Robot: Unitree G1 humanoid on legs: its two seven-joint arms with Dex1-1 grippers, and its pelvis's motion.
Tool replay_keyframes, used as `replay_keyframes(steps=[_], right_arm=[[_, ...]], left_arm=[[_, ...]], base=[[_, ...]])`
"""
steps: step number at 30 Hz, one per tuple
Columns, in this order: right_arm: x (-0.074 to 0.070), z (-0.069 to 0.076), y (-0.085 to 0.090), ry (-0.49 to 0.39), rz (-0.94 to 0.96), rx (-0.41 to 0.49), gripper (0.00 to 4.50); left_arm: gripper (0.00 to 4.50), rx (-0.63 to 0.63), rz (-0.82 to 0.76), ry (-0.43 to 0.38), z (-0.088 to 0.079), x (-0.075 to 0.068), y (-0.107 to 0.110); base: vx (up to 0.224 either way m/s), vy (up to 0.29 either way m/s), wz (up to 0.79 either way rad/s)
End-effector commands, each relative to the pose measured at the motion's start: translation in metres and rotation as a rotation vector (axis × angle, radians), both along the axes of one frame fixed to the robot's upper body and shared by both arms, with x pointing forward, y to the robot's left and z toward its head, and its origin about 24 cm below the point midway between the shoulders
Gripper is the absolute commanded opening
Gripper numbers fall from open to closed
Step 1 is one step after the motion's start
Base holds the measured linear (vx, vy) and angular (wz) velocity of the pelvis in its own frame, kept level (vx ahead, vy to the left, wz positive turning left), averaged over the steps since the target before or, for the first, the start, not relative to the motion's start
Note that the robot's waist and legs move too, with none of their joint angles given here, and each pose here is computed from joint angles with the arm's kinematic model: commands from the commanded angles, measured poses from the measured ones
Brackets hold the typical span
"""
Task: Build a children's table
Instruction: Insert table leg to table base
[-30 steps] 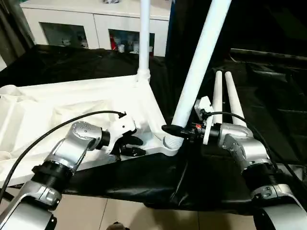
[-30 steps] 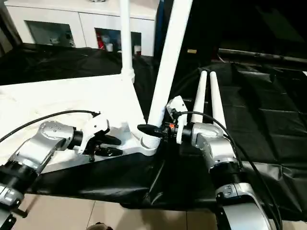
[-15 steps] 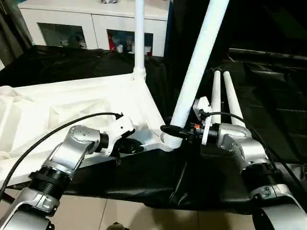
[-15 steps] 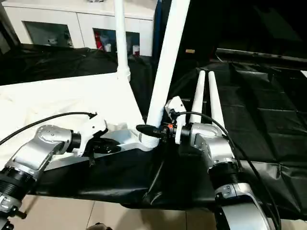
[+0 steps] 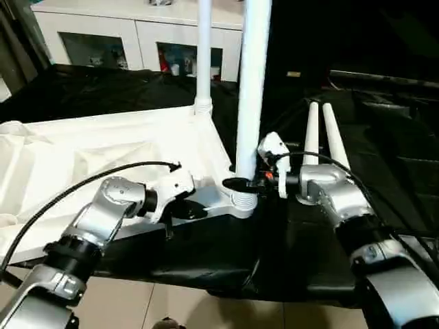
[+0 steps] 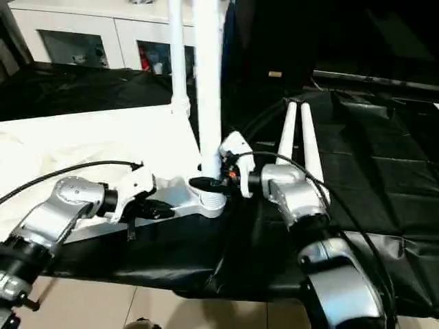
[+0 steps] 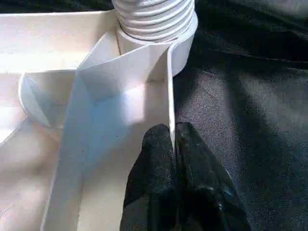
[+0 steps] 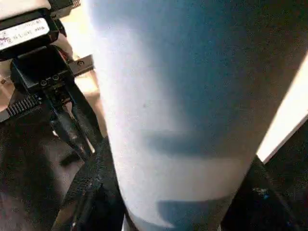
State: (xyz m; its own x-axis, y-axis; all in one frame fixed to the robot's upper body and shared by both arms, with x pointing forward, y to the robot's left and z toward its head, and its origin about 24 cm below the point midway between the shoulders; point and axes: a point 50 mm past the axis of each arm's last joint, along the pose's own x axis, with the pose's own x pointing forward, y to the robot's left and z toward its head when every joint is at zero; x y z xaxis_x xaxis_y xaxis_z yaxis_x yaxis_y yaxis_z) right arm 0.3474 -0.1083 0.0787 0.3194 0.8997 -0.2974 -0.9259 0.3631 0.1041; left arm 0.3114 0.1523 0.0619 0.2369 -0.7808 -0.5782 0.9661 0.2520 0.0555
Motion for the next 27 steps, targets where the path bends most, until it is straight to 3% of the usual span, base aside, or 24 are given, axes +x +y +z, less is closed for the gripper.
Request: replay_keyframes(steps=[1,6,13,19,21,27], right_arm=[[-0.004,-0.02,-0.009,0.08,-0.024,-0.08,1.93],[-0.003,-0.02,-0.008,0.105,-0.052,-0.007,1.93],[-0.007,-0.029,-0.02,0.138,-0.147,0.108,1.93],[-0.019,-0.048,-0.031,0.146,-0.265,0.182,1.93],[-0.031,-0.063,-0.032,0.142,-0.356,0.229,1.93],[-0.042,-0.072,-0.032,0.107,-0.415,0.228,1.92]], left_arm=[[0.0,0.022,-0.033,-0.03,0.005,0.003,-0.003],[0.0,0.021,-0.027,-0.042,0.005,0.005,-0.003],[0.0,0.026,-0.008,-0.063,0.005,0.008,-0.002],[0.0,0.031,0.009,-0.087,0.006,0.011,-0.001],[0.0,0.038,0.019,-0.102,0.007,0.014,0.0],[0.0,0.046,0.021,-0.108,0.008,0.016,0.002]], base=[[0.0,0.0,0.0],[0.0,0.0,0.0],[0.0,0.0,0.0],[0.0,0.0,0.0],[0.0,0.0,0.0],[0.0,0.0,0.0]])
